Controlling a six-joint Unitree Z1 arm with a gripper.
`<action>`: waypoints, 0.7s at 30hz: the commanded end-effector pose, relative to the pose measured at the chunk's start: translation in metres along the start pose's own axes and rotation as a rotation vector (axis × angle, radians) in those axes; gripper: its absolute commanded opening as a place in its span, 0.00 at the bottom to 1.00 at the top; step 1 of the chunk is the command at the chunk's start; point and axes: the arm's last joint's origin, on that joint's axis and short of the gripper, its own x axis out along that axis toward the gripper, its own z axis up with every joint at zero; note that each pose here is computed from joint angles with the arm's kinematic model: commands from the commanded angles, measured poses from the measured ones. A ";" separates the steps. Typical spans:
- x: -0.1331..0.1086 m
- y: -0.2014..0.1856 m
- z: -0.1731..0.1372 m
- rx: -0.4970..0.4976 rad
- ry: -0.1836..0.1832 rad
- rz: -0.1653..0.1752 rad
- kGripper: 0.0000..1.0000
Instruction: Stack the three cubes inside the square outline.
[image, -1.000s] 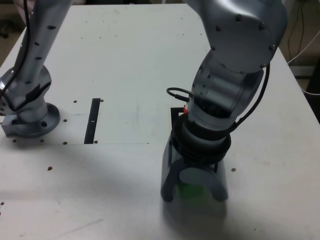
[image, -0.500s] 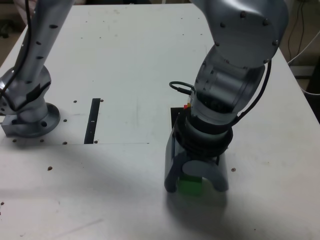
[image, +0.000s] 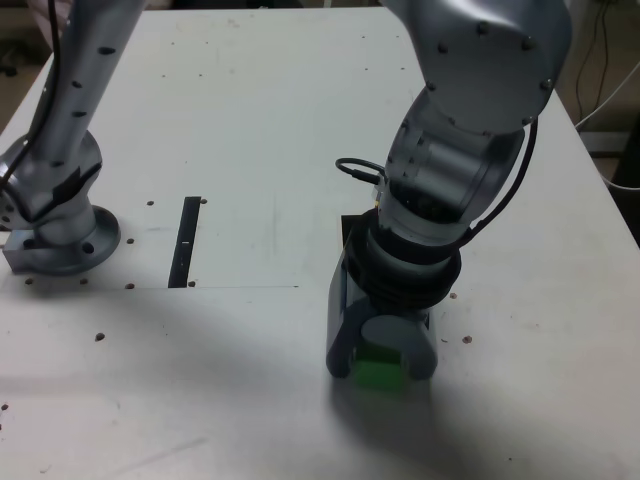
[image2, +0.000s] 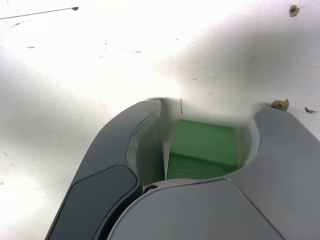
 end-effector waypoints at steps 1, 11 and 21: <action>-0.005 0.001 0.000 0.000 -0.010 -0.006 0.23; -0.038 0.009 -0.011 0.030 -0.020 0.015 0.19; -0.112 0.058 -0.049 0.153 -0.096 0.015 0.15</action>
